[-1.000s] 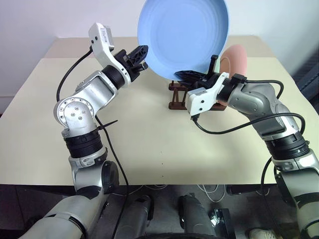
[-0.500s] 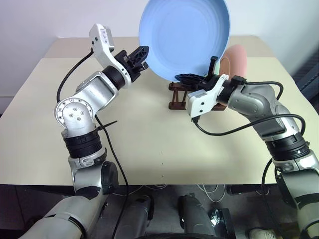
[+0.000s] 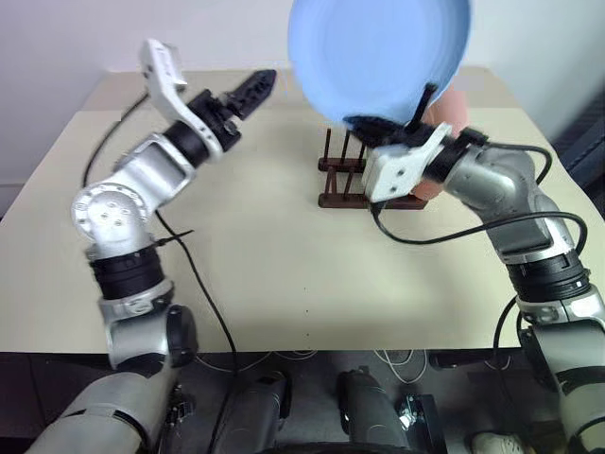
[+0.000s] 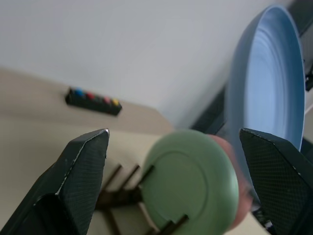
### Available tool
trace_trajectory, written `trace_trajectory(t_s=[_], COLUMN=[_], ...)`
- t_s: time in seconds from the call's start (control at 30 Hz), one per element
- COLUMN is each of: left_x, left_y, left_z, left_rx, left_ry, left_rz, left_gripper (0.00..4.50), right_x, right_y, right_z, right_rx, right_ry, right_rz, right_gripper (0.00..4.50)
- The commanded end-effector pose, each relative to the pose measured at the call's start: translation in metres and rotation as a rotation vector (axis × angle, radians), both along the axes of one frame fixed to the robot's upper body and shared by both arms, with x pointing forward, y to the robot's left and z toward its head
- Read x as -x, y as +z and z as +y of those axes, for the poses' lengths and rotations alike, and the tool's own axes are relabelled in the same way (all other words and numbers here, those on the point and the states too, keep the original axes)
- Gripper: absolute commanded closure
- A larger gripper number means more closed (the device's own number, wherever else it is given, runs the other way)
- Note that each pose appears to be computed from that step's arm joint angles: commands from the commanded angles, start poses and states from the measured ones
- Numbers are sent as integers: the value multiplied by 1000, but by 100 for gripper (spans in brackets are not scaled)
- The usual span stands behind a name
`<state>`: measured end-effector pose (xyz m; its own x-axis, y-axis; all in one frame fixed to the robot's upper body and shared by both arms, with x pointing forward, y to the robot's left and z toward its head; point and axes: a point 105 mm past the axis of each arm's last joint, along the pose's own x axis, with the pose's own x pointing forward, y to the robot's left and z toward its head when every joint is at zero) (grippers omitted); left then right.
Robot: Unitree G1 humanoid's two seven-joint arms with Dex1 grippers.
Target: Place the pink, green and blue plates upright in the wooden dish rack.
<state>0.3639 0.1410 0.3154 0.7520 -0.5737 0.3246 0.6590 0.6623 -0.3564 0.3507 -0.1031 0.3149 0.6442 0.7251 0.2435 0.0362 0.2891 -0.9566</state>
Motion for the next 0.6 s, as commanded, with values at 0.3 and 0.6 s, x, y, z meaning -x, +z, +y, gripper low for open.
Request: trace_trajectory(t_s=[0.3, 0.6], left_x=[4, 12], left_y=[-16, -19], left_z=[1, 8], left_rx=[-256, -303], left_ry=[-12, -50], left_rz=[-191, -251], left_gripper=[8, 8], right_x=[57, 50], right_y=[127, 122], right_z=[-11, -17], right_rx=[-1051, -1514], right_ry=[722, 1071], right_rz=[314, 818], right_gripper=[450, 450])
